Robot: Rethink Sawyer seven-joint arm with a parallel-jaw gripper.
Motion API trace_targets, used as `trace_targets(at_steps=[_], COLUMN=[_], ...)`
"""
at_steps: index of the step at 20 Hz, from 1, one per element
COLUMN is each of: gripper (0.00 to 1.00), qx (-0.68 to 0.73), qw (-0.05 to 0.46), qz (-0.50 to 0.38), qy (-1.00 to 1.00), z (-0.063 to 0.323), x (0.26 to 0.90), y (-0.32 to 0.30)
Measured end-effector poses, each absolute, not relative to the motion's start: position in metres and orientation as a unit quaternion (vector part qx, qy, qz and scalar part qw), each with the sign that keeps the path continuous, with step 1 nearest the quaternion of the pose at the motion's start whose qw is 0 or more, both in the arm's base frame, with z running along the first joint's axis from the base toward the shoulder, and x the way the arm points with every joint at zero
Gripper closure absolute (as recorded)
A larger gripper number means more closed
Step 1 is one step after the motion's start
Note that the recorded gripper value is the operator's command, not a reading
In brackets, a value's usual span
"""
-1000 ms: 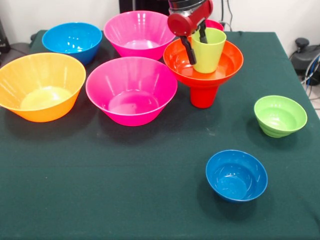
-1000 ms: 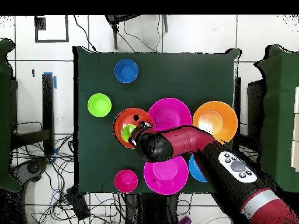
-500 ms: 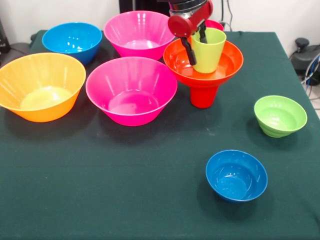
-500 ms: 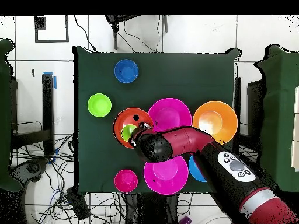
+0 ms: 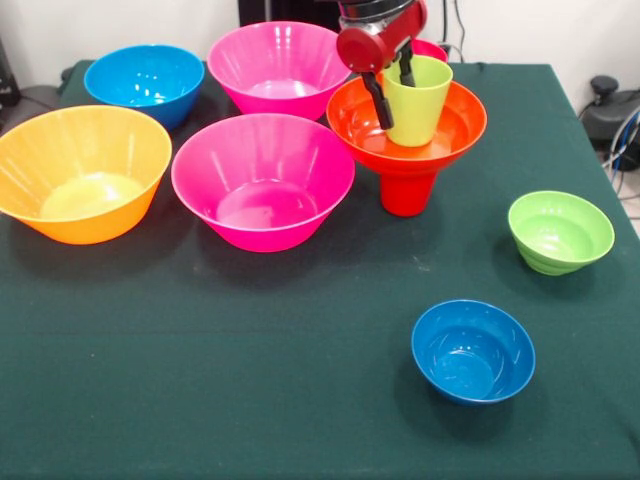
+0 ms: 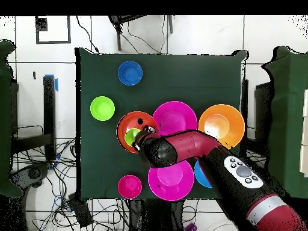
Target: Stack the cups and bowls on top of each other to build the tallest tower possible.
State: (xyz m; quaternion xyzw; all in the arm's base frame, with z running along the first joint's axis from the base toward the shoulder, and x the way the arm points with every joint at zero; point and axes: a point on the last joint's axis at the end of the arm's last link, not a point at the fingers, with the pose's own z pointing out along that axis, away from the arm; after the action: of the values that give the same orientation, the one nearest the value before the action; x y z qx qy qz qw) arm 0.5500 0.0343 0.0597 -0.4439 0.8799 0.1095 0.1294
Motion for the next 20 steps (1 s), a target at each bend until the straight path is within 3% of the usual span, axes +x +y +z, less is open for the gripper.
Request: trace_targets(at_steps=[20], gripper=[0.0], qx=[-0.43], qw=[0.127], qz=[0.088], qy=[0.89], z=[0.093], x=[0.567], y=[0.023])
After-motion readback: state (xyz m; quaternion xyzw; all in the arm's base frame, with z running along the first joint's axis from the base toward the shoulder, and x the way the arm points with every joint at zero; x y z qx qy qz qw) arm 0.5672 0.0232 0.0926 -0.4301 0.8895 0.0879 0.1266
